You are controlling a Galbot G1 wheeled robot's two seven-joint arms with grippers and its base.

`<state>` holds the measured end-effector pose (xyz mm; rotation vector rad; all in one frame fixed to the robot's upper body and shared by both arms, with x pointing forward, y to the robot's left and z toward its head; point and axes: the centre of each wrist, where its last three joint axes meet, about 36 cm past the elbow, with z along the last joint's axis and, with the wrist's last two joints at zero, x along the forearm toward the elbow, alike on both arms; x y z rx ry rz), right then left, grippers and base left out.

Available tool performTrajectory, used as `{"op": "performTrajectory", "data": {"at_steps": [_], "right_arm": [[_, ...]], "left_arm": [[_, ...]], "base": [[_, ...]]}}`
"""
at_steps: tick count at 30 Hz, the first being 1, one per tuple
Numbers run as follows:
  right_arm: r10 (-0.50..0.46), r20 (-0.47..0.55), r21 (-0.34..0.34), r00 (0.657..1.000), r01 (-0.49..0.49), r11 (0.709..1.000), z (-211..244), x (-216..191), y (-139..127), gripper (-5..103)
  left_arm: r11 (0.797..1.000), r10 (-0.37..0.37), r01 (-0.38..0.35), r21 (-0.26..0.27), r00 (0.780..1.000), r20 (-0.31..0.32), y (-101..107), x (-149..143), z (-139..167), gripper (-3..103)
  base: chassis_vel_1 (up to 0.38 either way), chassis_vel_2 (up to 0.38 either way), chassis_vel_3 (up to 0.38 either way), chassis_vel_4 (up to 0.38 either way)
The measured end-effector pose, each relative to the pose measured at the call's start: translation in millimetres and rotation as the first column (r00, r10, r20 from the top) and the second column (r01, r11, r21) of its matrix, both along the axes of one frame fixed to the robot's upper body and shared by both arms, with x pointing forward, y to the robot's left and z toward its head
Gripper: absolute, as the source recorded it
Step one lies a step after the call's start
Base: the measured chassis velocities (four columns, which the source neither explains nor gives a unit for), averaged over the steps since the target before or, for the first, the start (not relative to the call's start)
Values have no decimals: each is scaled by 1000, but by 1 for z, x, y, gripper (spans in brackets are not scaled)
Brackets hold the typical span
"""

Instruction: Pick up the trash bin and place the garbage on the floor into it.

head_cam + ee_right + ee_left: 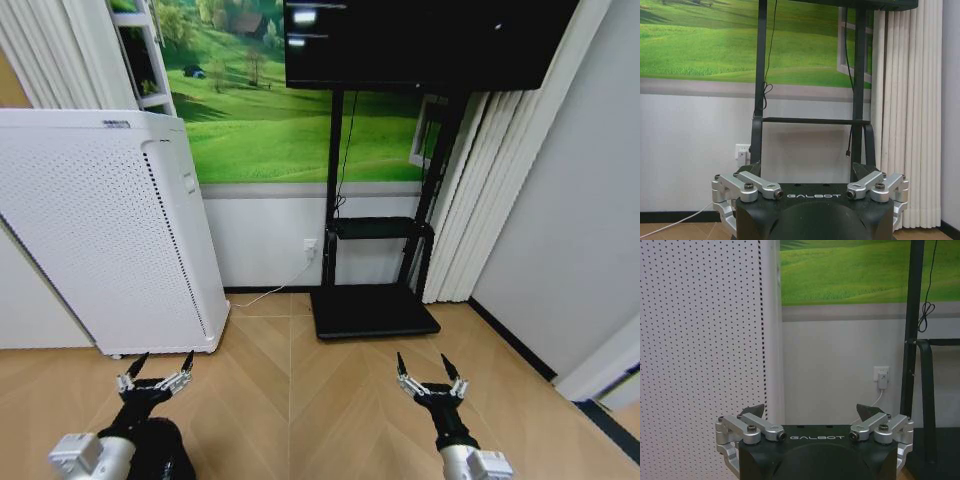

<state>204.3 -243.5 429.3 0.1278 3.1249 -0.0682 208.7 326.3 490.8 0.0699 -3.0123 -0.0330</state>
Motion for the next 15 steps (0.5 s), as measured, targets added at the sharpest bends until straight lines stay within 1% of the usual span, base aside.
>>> {"op": "performTrajectory", "data": {"at_steps": [15], "right_arm": [[0,-1,2,1000,0,1000,0,0,0,100]], "left_arm": [[1000,1,-1,-1,1000,-1,1,0,0,100]], "base": [[0,0,0,0]]}}
